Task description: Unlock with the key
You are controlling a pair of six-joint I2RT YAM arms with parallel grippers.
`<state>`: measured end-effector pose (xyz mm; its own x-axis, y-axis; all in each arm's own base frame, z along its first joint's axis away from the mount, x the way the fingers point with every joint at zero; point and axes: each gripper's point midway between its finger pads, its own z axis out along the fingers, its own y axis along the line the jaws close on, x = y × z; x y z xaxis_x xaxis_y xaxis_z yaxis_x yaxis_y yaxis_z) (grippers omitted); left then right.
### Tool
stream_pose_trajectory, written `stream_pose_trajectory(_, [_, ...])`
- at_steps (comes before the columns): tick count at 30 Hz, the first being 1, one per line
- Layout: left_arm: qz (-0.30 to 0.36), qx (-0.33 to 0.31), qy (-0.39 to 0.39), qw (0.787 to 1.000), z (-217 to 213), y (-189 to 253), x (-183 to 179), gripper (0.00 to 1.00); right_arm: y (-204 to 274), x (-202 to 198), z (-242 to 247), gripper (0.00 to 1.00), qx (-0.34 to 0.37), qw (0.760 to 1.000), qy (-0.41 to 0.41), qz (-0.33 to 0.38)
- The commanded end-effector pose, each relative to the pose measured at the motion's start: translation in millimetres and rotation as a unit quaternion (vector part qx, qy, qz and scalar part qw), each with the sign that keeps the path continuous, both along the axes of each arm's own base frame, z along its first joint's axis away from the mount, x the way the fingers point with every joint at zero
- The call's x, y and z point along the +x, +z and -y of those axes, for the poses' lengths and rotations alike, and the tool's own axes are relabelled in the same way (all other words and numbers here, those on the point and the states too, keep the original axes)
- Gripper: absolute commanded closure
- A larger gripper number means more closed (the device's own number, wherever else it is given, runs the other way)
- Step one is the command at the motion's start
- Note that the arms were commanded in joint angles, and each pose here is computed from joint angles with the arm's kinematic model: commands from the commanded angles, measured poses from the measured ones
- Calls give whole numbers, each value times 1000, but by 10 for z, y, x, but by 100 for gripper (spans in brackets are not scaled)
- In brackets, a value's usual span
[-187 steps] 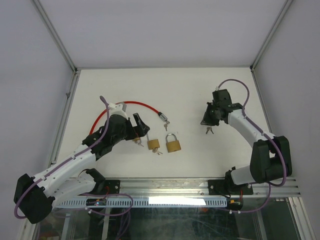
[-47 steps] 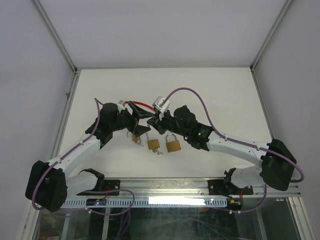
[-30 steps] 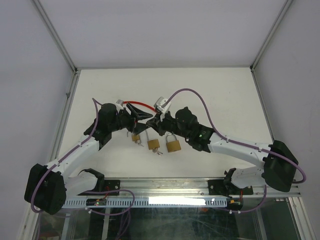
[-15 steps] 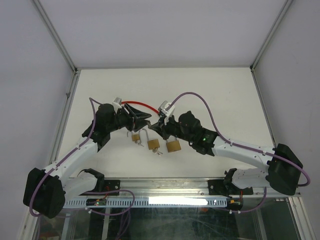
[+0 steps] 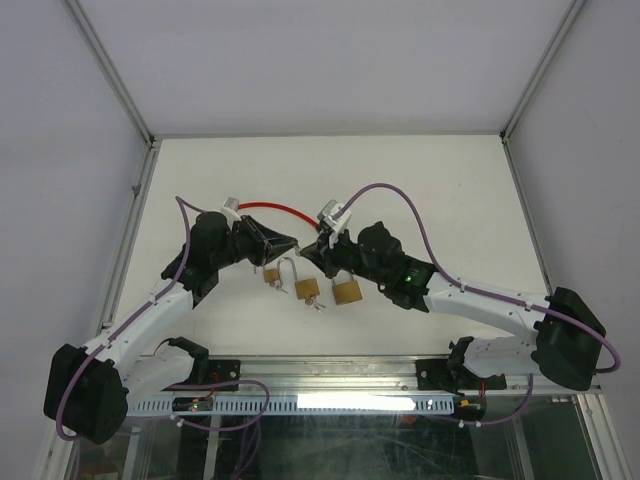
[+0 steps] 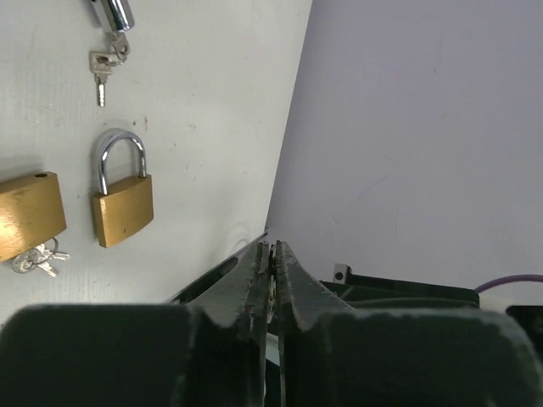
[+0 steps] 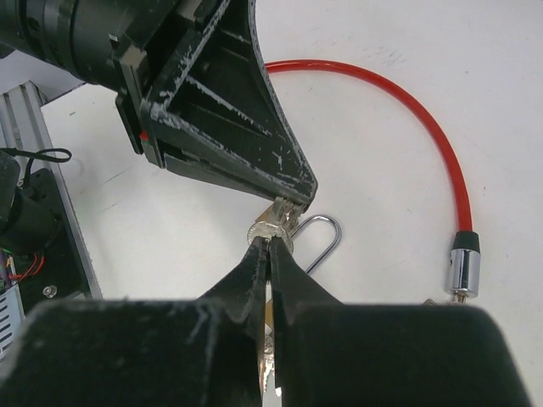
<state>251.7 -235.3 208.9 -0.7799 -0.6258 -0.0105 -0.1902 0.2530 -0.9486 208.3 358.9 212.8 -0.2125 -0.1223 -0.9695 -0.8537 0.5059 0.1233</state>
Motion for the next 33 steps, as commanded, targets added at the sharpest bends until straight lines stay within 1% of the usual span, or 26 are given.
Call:
stream_pose_trajectory(1, [86,39,12,995,-84,221,95,98,349,-9,-68,100,53,998,0,14])
stream_pose_trajectory(3, [110,55,13,992,-106,253,117,100,376,-24,-52,99,59,998,-1,9])
stream_pose_trajectory(4, [125,63,11,990,-114,281,128,100,397,-37,-40,96,63,998,-1,6])
stream_pose_trajectory(6, [161,82,4,984,-124,346,143,100,444,-46,5,82,70,998,-8,1])
stream_pose_trajectory(8, [208,102,-4,973,-140,449,160,100,489,-58,59,72,72,997,-12,-1])
stream_pose_trajectory(12, [314,127,-29,940,-134,724,117,100,666,-87,149,49,104,995,-4,-15])
stream_pose_trajectory(14, [358,124,-43,925,-107,860,65,100,762,-103,169,42,130,991,7,-31])
stream_pose_trajectory(15, [377,120,-52,917,-89,921,32,100,815,-107,173,41,143,989,14,-38])
stream_pose_trajectory(19, [445,100,-79,887,-30,1146,-103,100,932,-95,155,39,174,983,37,-51])
stream_pose_trajectory(22, [472,83,-96,873,4,1244,-204,100,950,-47,142,40,179,982,43,-47])
stream_pose_trajectory(27, [488,55,-118,863,49,1310,-326,100,1003,36,130,46,208,974,63,-58])
stream_pose_trajectory(33, [492,36,-118,862,54,1361,-372,100,1025,-38,25,51,218,967,112,-72])
